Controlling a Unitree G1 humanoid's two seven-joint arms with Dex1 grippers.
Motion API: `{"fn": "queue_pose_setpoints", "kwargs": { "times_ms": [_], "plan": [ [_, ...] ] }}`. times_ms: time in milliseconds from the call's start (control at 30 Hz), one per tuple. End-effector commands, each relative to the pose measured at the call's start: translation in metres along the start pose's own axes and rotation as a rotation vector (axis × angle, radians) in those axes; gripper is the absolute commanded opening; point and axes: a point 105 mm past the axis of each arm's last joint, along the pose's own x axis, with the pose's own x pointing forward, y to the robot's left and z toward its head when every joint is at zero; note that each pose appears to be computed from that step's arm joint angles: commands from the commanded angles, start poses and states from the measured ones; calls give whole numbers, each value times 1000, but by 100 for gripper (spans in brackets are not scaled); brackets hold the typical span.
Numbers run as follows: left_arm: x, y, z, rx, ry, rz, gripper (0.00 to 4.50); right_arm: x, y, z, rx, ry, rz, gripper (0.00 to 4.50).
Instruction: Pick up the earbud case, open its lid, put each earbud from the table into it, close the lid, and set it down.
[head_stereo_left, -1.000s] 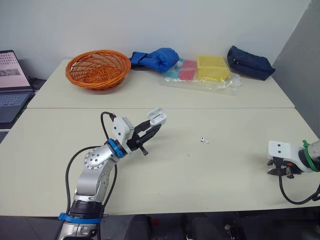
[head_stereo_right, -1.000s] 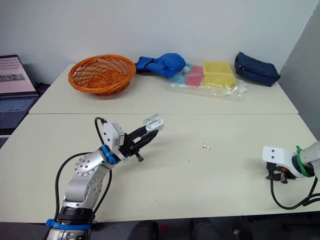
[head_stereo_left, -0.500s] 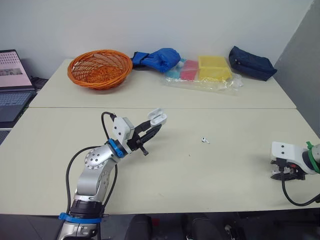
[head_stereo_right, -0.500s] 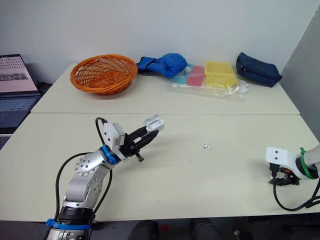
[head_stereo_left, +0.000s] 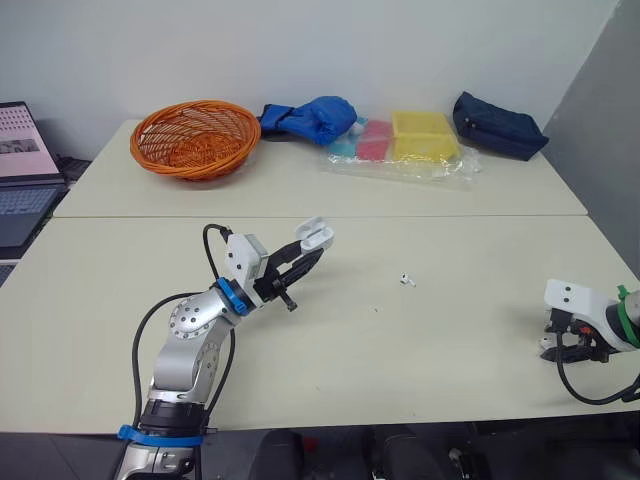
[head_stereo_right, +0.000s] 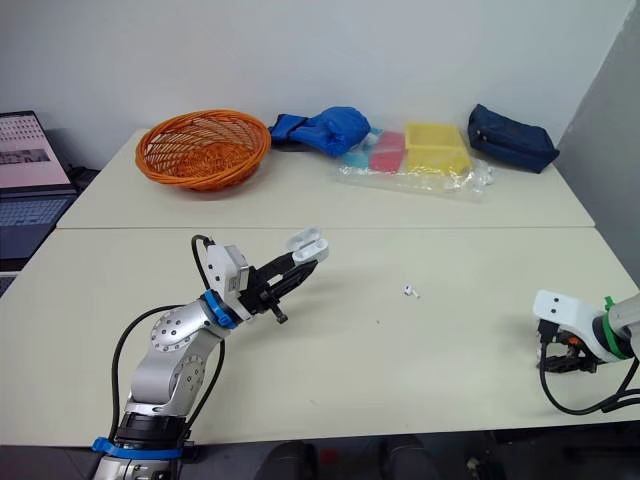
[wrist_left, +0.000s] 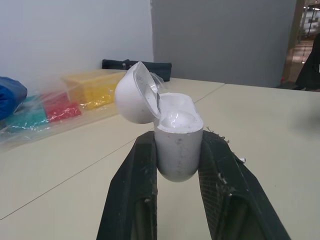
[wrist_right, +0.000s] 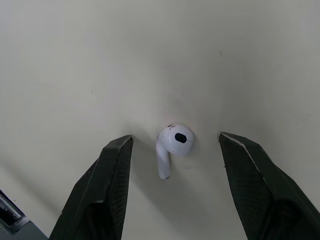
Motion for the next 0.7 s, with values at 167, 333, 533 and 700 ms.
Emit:
{"fn": "queue_pose_setpoints", "kwargs": {
  "times_ms": [167,333,533,700],
  "plan": [
    [4,-4,17,39,-48,-24,74,5,7,2,4,-1,31,120],
    [4,-5,16,39,-45,-27,74,6,6,5,0,-13,29,43],
    [4,-5,16,38,-47,-34,74,-4,5,51,-41,-210,53,43],
    [6,-3,17,40,-62,-25,74,-43,29,170,-144,-709,110,43]
  ]
}}
